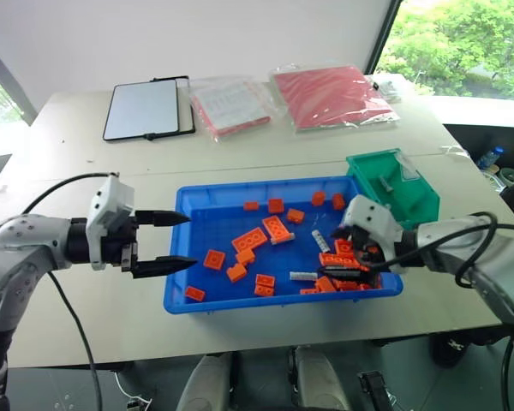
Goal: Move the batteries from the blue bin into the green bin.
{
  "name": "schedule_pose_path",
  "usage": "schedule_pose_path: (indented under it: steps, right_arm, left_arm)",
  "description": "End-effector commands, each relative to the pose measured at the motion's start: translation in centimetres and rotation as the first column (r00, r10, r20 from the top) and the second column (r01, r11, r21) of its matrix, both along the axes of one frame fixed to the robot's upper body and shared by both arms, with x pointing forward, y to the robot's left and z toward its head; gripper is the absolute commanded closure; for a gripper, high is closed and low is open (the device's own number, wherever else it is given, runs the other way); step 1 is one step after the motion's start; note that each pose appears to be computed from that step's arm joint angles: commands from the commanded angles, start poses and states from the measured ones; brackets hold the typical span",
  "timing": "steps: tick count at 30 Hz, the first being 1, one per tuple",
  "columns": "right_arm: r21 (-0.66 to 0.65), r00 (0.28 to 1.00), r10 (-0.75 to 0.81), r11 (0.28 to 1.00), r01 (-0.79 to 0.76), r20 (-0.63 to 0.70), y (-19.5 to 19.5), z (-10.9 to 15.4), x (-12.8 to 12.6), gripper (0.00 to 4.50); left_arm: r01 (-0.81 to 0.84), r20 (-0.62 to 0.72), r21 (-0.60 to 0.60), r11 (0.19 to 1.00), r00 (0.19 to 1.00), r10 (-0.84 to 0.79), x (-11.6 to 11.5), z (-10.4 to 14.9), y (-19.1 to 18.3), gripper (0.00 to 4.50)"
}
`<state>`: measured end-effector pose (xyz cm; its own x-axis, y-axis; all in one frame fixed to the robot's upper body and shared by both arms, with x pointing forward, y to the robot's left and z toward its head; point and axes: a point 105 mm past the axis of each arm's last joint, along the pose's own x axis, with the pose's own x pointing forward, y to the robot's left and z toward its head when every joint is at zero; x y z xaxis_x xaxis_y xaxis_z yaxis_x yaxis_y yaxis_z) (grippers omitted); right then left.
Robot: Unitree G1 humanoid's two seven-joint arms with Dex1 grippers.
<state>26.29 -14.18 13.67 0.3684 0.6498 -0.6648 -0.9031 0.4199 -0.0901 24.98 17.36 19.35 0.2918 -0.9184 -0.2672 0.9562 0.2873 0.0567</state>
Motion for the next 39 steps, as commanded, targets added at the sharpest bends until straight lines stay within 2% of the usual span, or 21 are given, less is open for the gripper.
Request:
schedule_pose_path:
  steps: [1,9,10,12,13,16,19,21,23,26,28,31,33,34,39]
  right_arm:
    - [-0.035,0.997,0.072,0.997,-0.071,0.039,0.7,-0.5,0.4,0.08]
    - [-0.118,0.974,0.224,0.968,-0.220,0.026,2.2,-2.4,0.6,0.08]
    - [-0.139,0.971,0.240,0.962,-0.234,0.024,2.2,-2.8,0.7,0.30]
    - [-0.175,0.964,0.264,0.951,-0.256,0.028,2.1,-3.3,0.9,0.92]
    - [-0.190,0.961,0.274,0.946,-0.263,0.034,2.1,-3.5,1.2,1.38]
    - [-0.195,0.957,0.288,0.941,-0.275,0.041,2.5,-3.4,1.7,2.95]
    - [-0.160,0.957,0.282,0.950,-0.268,0.070,3.0,-2.2,2.2,4.45]
    - [-0.086,0.967,0.241,0.969,-0.233,0.087,3.4,-0.4,2.4,4.45]
    - [0.010,0.980,0.164,0.986,-0.166,0.114,3.2,2.6,3.0,4.45]
    - [0.110,0.977,-0.054,0.993,0.032,0.205,0.5,7.0,4.8,4.45]
    - [0.140,0.946,-0.200,0.976,0.169,0.254,-2.3,9.0,5.9,4.45]
    - [0.099,0.841,-0.408,0.911,0.400,0.356,-8.1,10.5,7.5,4.45]
    - [0.103,0.781,-0.505,0.857,0.505,0.367,-10.8,10.6,8.1,3.42]
    - [0.098,0.768,-0.526,0.842,0.530,0.365,-11.5,10.3,8.2,3.13]
    - [0.056,0.736,-0.524,0.828,0.557,0.428,-12.1,9.2,9.1,0.62]
  left_arm:
    - [0.024,0.019,-0.004,1.000,1.000,-0.024,-0.1,0.5,-0.6,0.00]
    - [0.020,0.031,-0.004,1.000,0.999,-0.019,0.2,1.1,-0.6,0.00]
    - [0.019,0.033,-0.005,1.000,0.999,-0.019,0.3,1.2,-0.6,0.00]
    - [0.018,0.037,-0.007,1.000,0.999,-0.017,0.3,1.4,-0.7,0.00]
    - [0.016,0.039,-0.008,1.000,0.999,-0.016,0.4,1.4,-0.7,0.00]
    - [0.013,0.043,-0.010,1.000,0.999,-0.012,0.5,1.6,-0.7,0.00]
    - [0.008,0.048,-0.011,1.000,0.999,-0.007,0.7,1.6,-0.6,0.00]
    - [0.005,0.048,-0.013,1.000,0.999,-0.004,0.7,1.6,-0.6,0.00]
    - [0.005,0.048,-0.014,1.000,0.999,-0.004,0.8,1.5,-0.7,0.00]
    - [0.006,0.046,-0.016,1.000,0.999,-0.005,0.7,1.3,-0.8,0.00]
    - [0.006,0.046,-0.016,1.000,0.999,-0.005,0.7,1.2,-0.8,0.00]
    - [0.007,0.046,-0.018,1.000,0.999,-0.006,0.8,1.1,-0.9,0.00]
    - [0.010,0.048,-0.023,1.000,0.999,-0.009,0.9,1.1,-1.0,0.00]
    - [0.012,0.050,-0.025,1.000,0.999,-0.011,1.0,1.1,-1.1,0.00]
    - [0.020,0.061,-0.028,0.999,0.998,-0.018,1.3,1.4,-1.3,0.00]
